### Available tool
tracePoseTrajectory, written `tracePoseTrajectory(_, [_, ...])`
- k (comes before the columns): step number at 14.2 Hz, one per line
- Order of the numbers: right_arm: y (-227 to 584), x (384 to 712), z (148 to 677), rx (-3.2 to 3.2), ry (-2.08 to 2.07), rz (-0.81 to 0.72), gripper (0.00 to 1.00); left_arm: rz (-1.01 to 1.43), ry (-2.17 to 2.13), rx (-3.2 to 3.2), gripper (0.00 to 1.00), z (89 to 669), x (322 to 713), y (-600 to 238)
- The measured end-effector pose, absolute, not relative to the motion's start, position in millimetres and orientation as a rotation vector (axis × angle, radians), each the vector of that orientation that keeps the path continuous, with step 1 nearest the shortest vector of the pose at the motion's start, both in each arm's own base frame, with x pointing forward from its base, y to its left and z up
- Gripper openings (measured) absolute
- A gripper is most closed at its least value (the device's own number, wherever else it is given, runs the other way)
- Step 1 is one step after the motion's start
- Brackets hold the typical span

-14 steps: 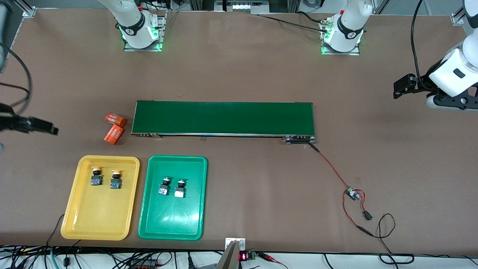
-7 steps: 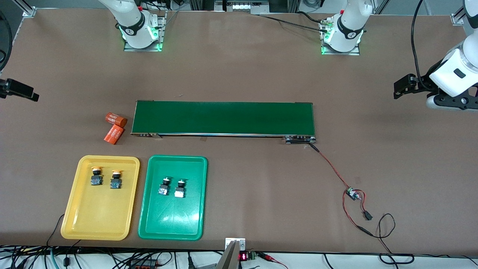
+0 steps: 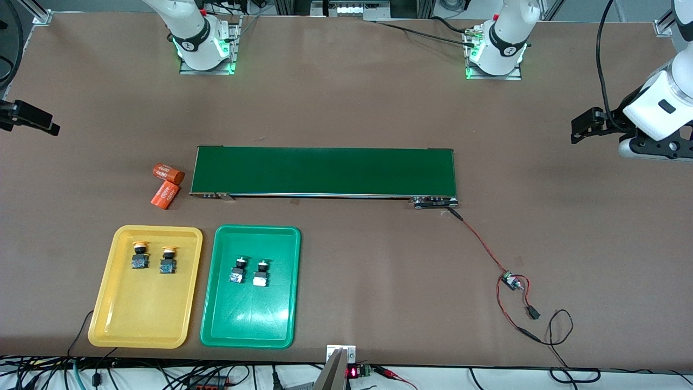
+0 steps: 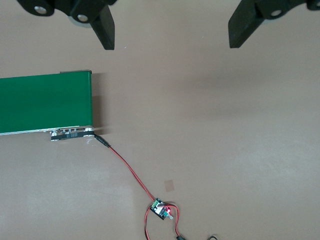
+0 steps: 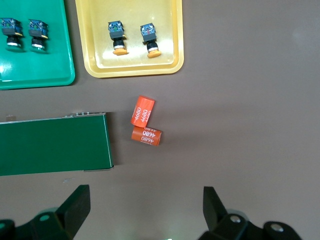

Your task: Sort buttons by color to trays

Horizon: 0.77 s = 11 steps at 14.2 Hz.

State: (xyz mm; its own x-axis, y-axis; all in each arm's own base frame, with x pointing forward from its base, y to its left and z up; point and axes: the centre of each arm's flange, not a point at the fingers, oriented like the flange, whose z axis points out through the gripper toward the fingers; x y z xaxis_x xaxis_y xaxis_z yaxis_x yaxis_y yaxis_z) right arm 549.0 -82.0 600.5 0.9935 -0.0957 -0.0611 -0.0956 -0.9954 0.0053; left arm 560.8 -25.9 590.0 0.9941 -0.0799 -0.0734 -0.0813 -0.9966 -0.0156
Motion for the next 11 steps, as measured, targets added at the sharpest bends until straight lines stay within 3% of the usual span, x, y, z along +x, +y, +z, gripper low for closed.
tracePoseTrajectory(5, [-81,518,603,3.154,-0.144,-0.044,1.0,0.111,0.12,-3.119,1.0,590,561,-24])
tracePoseTrajectory(11, [-78,515,607,3.155,-0.137,-0.035,1.0,0.107,0.113,-3.119,1.0,590,561,-21])
